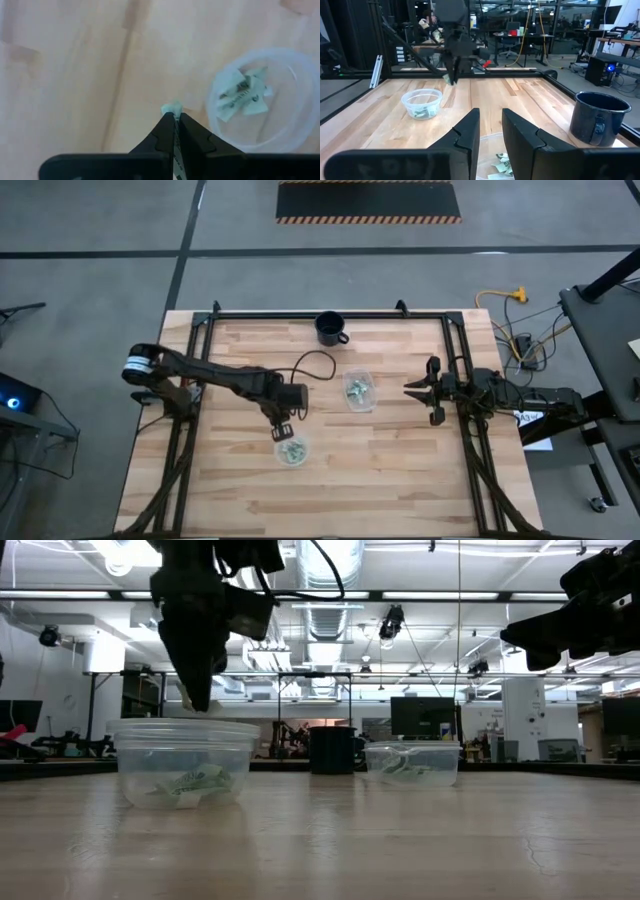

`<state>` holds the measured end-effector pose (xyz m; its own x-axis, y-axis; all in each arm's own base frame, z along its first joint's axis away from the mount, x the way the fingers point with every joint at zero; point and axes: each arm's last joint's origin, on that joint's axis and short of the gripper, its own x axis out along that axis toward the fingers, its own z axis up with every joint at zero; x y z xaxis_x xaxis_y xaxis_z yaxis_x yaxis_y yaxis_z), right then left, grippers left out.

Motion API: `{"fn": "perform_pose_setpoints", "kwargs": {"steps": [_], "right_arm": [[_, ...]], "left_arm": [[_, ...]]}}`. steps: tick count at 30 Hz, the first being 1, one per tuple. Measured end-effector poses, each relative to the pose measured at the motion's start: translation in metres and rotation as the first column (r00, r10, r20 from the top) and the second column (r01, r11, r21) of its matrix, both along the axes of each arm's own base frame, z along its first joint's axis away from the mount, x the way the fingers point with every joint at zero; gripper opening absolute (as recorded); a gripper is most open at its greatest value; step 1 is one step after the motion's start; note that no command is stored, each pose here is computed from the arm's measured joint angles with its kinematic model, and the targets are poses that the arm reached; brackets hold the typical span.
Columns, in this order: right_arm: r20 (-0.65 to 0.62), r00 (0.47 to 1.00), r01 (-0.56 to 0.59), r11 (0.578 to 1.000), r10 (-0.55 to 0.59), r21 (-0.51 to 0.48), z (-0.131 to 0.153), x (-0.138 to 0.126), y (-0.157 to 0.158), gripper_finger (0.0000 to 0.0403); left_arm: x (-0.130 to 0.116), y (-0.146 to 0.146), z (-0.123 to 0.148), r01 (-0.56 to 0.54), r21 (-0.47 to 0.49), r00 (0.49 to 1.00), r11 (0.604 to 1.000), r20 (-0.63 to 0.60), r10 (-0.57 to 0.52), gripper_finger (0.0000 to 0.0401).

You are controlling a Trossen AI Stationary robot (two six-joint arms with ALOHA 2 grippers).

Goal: Pick and place items into bin
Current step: Put the white stevia packet into the left transparent bin

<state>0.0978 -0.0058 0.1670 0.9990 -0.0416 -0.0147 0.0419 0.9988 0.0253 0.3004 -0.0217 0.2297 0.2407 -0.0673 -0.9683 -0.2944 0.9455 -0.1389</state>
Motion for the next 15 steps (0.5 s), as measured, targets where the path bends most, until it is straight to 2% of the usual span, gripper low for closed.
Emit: {"fn": "perform_pose_setpoints", "kwargs": {"steps": [15], "right_arm": [[0.000, 1.000, 0.000, 1.000, 0.000, -0.001, 0.000, 0.000, 0.000, 0.0072]], "left_arm": [[-0.002, -0.034, -0.001, 0.040, -0.021, 0.999, 0.999, 0.000, -0.040, 0.0000]]}}
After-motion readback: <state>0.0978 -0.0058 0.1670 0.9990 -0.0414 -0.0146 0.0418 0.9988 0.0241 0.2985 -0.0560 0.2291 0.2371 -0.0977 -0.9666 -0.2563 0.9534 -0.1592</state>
